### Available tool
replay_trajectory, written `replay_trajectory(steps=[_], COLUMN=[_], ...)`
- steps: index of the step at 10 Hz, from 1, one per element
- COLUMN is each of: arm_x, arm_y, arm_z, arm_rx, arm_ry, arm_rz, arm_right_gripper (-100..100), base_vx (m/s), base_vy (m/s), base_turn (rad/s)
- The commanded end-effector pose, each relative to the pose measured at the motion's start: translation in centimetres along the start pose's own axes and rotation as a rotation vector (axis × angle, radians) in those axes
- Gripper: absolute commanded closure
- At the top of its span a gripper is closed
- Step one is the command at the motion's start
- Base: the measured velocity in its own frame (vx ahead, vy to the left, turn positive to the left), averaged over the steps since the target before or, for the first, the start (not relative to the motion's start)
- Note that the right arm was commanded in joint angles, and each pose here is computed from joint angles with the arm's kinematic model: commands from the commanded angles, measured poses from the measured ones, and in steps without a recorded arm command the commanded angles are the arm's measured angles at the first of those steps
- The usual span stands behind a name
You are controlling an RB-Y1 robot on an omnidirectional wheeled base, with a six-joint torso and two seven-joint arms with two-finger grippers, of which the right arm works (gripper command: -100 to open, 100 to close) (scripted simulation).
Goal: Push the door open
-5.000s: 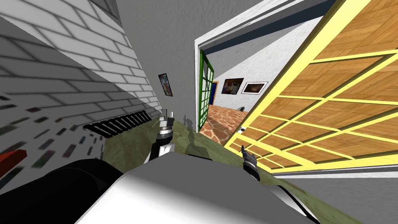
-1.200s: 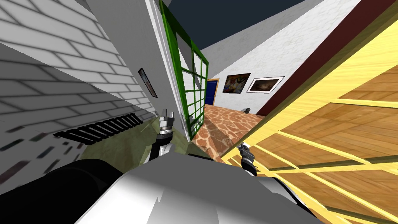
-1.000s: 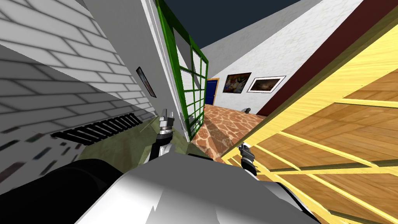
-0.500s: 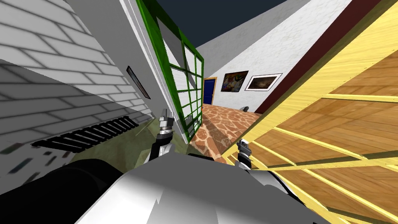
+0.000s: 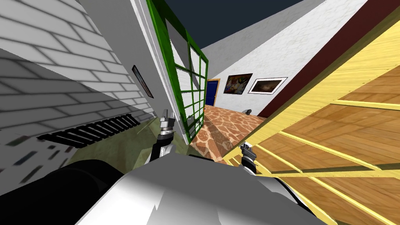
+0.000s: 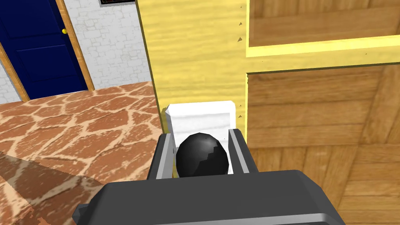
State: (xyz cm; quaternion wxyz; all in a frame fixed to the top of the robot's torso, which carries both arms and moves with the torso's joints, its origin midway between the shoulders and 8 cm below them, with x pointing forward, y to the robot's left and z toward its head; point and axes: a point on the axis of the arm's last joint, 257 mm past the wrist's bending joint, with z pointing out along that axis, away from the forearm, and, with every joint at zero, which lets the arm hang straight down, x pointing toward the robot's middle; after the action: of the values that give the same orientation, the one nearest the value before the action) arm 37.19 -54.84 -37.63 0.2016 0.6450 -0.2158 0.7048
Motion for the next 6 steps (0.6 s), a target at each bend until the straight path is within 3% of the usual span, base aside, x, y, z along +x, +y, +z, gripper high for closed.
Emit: replay_trajectory(steps=[1, 2, 4, 5, 6], arm_x=[-0.19, -0.19, -0.23, 0.06, -0.23], arm_y=[1.17, 1.17, 1.58, 1.22, 1.58], arm_z=[-0.18, -0.18, -0.14, 0.14, -0.14], arm_rx=[-0.051, -0.051, -0.092, -0.087, -0.092], arm_ry=[-0.006, -0.006, -0.006, 0.004, -0.006], arm_rz=[-0.013, -0.013, -0.015, -0.007, -0.015], arm_right_gripper=[100, 100, 100, 100, 100], base_vx=[0.072, 0.112, 0.146, 0.081, 0.028], base_vy=[-0.024, -0.051, -0.090, -0.092, -0.038], base_turn=[-0.024, -0.005, -0.005, -0.053, 0.007])
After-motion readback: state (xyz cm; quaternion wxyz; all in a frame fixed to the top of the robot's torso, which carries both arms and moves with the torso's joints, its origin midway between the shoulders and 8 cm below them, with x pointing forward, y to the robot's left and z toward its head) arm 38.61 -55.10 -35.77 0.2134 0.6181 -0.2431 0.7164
